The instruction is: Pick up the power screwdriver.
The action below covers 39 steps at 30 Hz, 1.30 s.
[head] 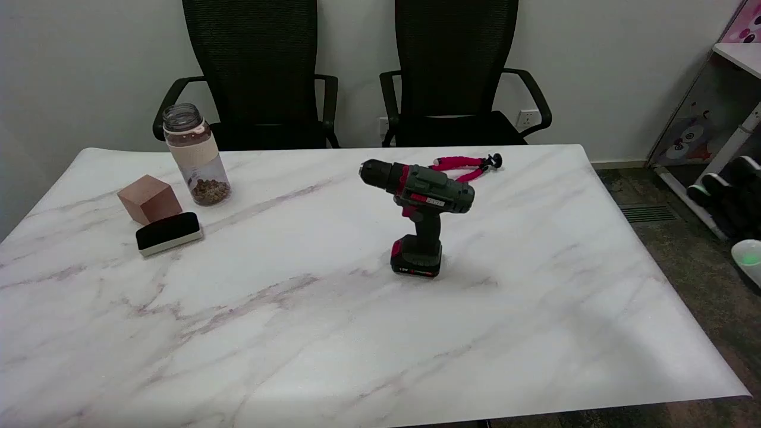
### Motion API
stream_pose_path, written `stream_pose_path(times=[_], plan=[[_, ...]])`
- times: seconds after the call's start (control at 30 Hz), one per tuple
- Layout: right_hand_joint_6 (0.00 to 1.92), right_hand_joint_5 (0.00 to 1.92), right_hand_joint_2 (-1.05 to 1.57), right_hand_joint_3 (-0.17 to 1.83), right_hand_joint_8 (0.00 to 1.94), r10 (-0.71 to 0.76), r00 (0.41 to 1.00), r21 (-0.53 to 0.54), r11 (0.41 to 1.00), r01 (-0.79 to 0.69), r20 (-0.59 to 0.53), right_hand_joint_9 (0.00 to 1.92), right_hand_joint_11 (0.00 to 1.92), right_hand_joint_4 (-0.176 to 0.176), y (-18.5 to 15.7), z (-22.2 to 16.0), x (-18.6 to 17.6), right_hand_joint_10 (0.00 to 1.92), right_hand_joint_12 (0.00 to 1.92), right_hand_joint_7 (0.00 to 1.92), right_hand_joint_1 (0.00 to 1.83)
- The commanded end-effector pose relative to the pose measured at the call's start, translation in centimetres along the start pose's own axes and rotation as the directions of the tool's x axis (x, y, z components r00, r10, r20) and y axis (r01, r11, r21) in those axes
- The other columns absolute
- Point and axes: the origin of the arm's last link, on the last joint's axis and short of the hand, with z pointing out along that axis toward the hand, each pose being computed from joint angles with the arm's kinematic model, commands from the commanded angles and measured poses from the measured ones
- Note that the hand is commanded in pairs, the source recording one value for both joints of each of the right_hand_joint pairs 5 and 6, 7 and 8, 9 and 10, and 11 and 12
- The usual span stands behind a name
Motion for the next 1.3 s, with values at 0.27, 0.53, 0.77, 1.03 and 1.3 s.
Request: stream_pose_path(times=[0.27, 0.53, 0.77, 1.03, 1.3], plan=[[0.14, 0.14, 0.00, 0.77, 0.14, 0.155, 0.955, -0.287, 0.955, -0.079, 0.254, 0.28, 0.40, -0.083, 4.8, 2.3, -6.9, 0.28, 0.40, 0.14, 0.99], [0.15, 0.15, -0.35, 0.88, 0.15, 0.192, 0.934, -0.352, 0.933, -0.079, 0.301, 0.24, 0.28, -0.003, 8.9, 5.8, -11.4, 0.24, 0.28, 0.15, 1.00], [0.15, 0.15, -0.55, 0.91, 0.15, 0.284, 0.937, -0.391, 0.901, -0.189, 0.202, 0.21, 0.17, 0.076, 12.2, 5.8, -15.7, 0.21, 0.17, 0.15, 0.99], [0.14, 0.14, -0.61, 0.91, 0.14, 0.415, 0.898, -0.411, 0.851, -0.325, 0.149, 0.22, 0.17, 0.099, 15.6, 6.9, -21.4, 0.22, 0.17, 0.14, 0.98], [0.14, 0.14, -0.62, 0.88, 0.14, 0.437, 0.872, -0.416, 0.851, -0.321, 0.222, 0.23, 0.18, 0.108, 15.8, 9.4, -25.1, 0.23, 0.18, 0.14, 0.99]])
